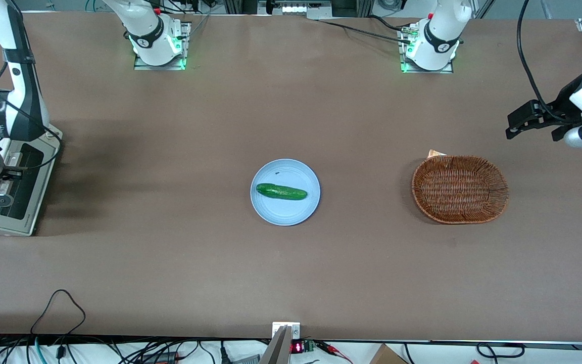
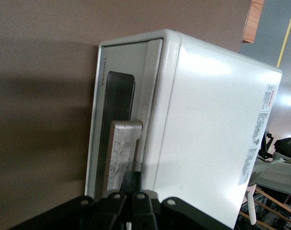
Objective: Open oven door with right arm only
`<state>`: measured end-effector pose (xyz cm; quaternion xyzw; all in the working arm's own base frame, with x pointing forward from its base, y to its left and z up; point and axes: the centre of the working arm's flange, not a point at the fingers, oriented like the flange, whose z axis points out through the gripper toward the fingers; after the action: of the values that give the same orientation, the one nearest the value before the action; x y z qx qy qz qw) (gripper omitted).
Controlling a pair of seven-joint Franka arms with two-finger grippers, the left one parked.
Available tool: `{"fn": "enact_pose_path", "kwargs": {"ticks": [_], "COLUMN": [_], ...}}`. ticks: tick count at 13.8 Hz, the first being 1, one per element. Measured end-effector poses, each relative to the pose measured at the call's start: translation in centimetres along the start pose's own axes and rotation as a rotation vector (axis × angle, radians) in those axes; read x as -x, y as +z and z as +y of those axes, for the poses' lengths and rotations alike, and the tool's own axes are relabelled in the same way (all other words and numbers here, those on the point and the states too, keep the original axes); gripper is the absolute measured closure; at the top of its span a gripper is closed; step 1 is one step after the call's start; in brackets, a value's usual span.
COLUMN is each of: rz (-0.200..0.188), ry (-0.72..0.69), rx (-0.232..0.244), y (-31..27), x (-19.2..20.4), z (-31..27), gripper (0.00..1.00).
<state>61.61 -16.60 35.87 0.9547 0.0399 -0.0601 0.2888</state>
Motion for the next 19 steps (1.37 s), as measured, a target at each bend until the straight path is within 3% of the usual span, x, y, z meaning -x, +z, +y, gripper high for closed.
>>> {"fn": "enact_pose_path", "kwargs": {"ticks": [19], "rz": [0.026], "ry": [-0.024], "rx": [-0.017], "y": [0.8], "x": [0.1], "z": [-2.7], "gripper": [0.99]}}
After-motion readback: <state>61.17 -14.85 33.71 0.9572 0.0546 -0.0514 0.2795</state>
